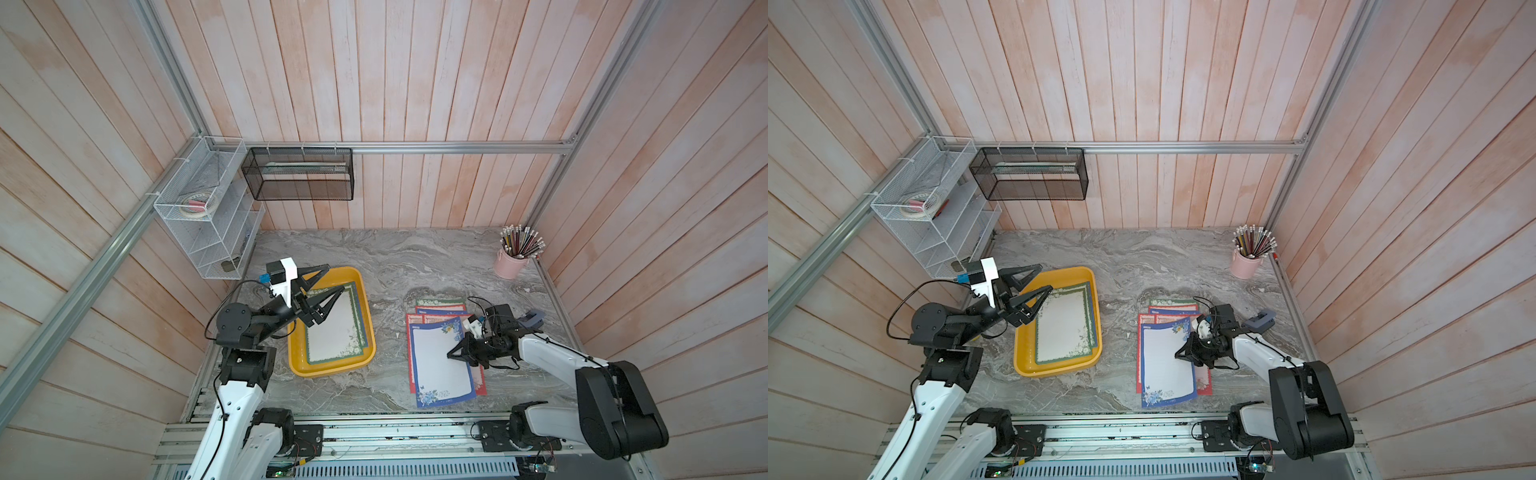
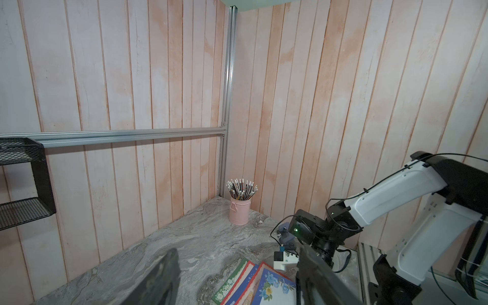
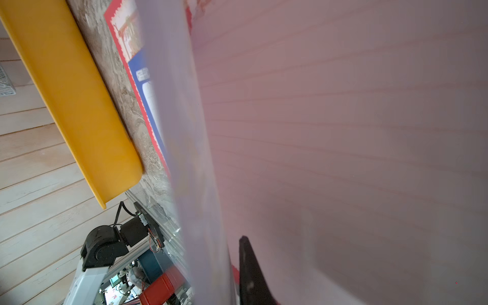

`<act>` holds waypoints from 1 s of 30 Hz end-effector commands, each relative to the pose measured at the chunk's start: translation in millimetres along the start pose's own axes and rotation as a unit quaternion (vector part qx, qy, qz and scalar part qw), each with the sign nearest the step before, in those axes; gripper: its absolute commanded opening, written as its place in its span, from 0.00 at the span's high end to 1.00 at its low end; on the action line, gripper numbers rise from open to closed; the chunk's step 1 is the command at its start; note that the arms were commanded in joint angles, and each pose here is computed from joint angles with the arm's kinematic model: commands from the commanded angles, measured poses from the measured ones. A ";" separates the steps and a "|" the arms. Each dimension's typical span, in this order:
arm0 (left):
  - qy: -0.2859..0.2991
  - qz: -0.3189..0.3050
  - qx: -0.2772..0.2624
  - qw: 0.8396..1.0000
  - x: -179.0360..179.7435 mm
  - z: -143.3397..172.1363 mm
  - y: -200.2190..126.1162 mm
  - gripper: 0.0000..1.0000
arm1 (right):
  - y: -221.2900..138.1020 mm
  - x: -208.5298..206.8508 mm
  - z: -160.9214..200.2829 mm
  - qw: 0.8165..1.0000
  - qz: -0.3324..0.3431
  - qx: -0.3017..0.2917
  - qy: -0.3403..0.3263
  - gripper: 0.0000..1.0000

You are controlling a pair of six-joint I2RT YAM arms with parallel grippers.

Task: Take out the stationery paper from the storage box
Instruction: Place the stationery paper at the center of the board.

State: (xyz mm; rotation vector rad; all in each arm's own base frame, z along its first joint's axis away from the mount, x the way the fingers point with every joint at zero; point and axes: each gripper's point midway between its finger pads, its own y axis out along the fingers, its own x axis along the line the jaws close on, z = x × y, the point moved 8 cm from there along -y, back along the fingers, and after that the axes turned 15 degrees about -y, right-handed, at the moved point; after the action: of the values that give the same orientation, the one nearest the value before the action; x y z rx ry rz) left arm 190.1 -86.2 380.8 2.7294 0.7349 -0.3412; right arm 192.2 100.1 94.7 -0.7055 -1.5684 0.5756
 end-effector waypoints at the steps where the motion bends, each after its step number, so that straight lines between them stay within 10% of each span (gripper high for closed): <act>1: 0.008 -0.023 -0.007 1.000 2.5 -7.5 0.7 0.28 | -5.3 -4.4 -1.8 0.999 0.029 -0.017 0.001 0.86; 10: 0.005 -0.042 -0.006 0.999 7.7 -6.9 1.4 0.28 | -8.3 -6.8 -7.8 0.999 0.032 -0.034 0.006 0.88; 20: 0.003 -0.087 -0.015 0.996 15.9 -8.5 0.2 0.28 | -44.0 -5.6 -20.0 0.983 0.136 -0.125 -0.007 0.38; 30: 0.001 -0.135 -0.014 0.991 25.4 -9.2 -0.8 0.28 | -92.2 12.3 -31.5 0.950 0.198 -0.240 -0.027 0.30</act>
State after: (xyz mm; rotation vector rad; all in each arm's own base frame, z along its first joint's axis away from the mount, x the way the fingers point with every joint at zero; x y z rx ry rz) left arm 210.3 -75.0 372.0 2.6267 1.0360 -0.4203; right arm 211.0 52.1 162.0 -1.3151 -1.6751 0.4943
